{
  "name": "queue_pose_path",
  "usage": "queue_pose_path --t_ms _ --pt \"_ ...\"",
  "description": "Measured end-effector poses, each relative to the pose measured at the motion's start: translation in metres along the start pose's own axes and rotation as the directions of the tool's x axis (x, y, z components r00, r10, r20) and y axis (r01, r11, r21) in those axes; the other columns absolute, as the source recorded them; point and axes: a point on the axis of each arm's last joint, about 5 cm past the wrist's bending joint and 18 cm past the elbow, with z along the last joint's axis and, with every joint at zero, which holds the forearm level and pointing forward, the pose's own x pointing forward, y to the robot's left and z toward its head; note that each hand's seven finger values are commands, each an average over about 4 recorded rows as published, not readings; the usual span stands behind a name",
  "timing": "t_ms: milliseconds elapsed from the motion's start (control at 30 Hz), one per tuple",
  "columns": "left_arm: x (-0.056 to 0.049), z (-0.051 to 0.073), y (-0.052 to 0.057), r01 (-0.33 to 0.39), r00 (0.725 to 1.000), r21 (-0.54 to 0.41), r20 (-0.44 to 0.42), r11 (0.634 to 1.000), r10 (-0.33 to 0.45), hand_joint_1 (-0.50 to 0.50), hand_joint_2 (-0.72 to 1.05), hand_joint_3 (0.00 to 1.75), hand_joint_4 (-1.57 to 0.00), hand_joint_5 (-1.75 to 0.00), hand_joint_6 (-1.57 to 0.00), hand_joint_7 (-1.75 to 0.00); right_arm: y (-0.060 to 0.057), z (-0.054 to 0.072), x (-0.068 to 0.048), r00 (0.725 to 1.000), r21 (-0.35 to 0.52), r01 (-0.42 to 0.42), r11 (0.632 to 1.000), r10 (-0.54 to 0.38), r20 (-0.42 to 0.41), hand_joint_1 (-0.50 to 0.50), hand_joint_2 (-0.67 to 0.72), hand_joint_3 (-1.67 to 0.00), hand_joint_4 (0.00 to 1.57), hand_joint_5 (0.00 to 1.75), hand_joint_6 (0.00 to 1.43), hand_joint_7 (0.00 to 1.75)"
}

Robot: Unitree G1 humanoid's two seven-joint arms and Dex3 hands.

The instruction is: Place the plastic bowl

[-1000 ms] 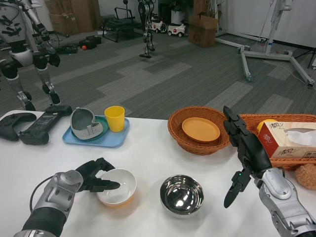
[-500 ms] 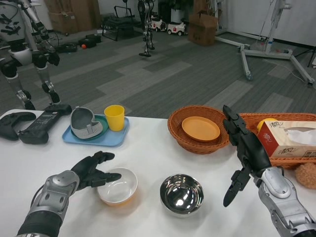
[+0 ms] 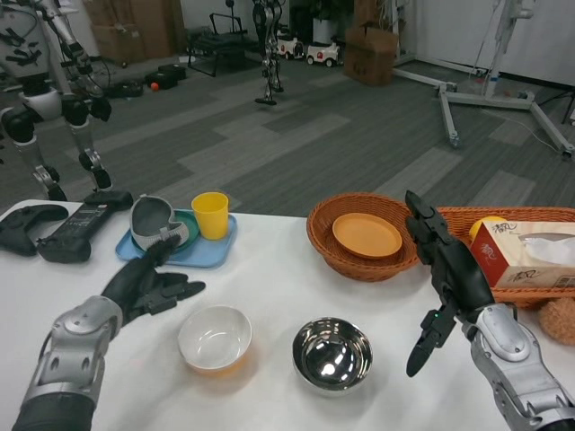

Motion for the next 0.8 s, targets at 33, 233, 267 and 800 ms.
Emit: queue_pose_path --t_ms 33,233,267,800 --pt "-0.002 0.005 0.003 -0.018 0.999 0.009 0.03 1.0 0.017 -0.5 1.05 1.13 0.0 -0.82 0.0 0.0 0.0 0.0 0.0 1.0 0.0 -0.001 1.0 0.001 0.001 -0.46 0.69 0.0 0.0 0.0 0.0 0.0" --pt "-0.012 0.04 0.015 -0.067 0.983 0.068 0.177 0.995 0.054 -0.5 1.05 0.7 0.0 -0.72 0.0 0.0 0.001 0.002 0.001 1.0 0.001 -0.005 1.0 0.005 0.012 -0.46 0.72 0.0 0.0 0.0 0.0 0.0" --pt "-0.013 0.045 0.015 -0.063 0.978 0.074 0.205 0.995 0.046 -0.5 1.05 0.65 0.0 -0.72 0.0 0.0 0.001 0.002 0.001 1.0 0.001 -0.005 1.0 0.005 0.013 -0.46 0.72 0.0 0.0 0.0 0.0 0.0" --pt "0.0 0.092 -0.017 0.242 0.812 -0.001 0.548 0.97 -0.202 -0.5 1.05 0.44 0.0 -0.51 0.0 0.0 0.001 0.007 0.002 0.996 0.054 0.05 0.997 -0.053 0.069 -0.46 0.71 0.0 0.0 0.0 0.0 0.0"
